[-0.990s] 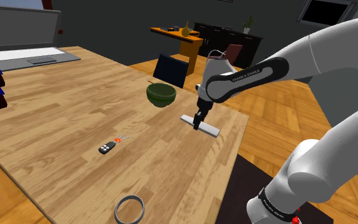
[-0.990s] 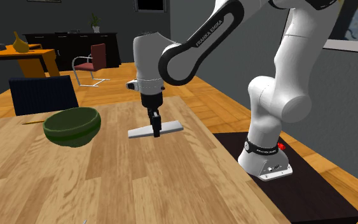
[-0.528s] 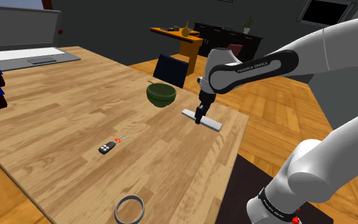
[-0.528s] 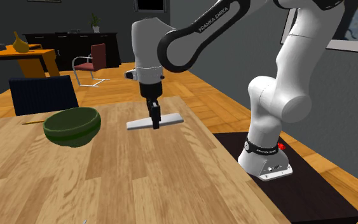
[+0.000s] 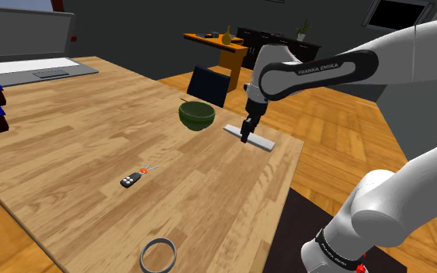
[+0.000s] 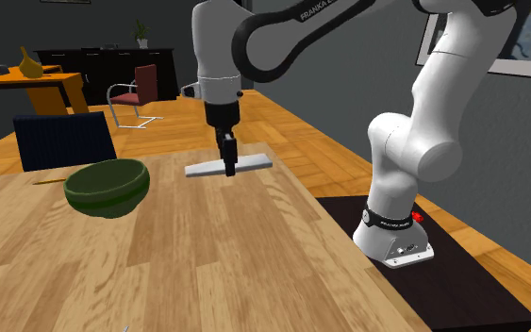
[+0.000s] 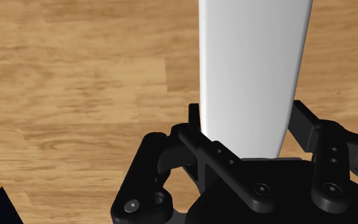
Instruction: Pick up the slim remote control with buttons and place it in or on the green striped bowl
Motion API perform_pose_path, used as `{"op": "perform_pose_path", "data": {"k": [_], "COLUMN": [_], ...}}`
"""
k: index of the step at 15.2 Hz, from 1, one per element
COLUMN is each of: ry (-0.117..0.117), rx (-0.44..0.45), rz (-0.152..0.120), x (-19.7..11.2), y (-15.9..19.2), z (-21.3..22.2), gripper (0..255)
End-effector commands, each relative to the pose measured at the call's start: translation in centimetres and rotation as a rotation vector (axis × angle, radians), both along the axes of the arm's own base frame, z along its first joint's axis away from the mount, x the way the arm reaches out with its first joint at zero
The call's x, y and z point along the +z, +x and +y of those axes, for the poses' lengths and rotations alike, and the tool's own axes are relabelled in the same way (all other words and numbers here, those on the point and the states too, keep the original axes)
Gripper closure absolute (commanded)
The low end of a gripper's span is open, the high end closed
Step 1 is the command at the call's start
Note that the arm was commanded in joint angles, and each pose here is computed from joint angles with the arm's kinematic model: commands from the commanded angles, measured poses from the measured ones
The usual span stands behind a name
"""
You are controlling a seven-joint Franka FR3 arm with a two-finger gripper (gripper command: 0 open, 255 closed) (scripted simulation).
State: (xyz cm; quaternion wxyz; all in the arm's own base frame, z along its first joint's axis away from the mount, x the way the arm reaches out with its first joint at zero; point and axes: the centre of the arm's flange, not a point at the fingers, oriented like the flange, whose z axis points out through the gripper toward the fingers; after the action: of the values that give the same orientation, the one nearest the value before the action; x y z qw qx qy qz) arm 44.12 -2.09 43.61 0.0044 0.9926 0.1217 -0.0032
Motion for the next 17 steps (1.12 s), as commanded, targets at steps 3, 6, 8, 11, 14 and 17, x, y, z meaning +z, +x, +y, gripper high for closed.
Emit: {"op": "perform_pose_path", "data": {"k": [3,6,8,11,14,17], "ry": [0.000,0.000,0.000,0.000,0.000,0.000], "rx": [0.000,0.000,0.000,0.000,0.000,0.000], "rz": [0.000,0.000,0.000,0.000,0.000,0.000], "x": [2.1,3.7,4.7,6.3,7.9,8.1], "y": [0.0,0.0,0.0,0.0,0.0,2.6], "z": [0.0,0.0,0.0,0.0,0.0,0.2], "gripper": [255,255,255,255,255,255]}}
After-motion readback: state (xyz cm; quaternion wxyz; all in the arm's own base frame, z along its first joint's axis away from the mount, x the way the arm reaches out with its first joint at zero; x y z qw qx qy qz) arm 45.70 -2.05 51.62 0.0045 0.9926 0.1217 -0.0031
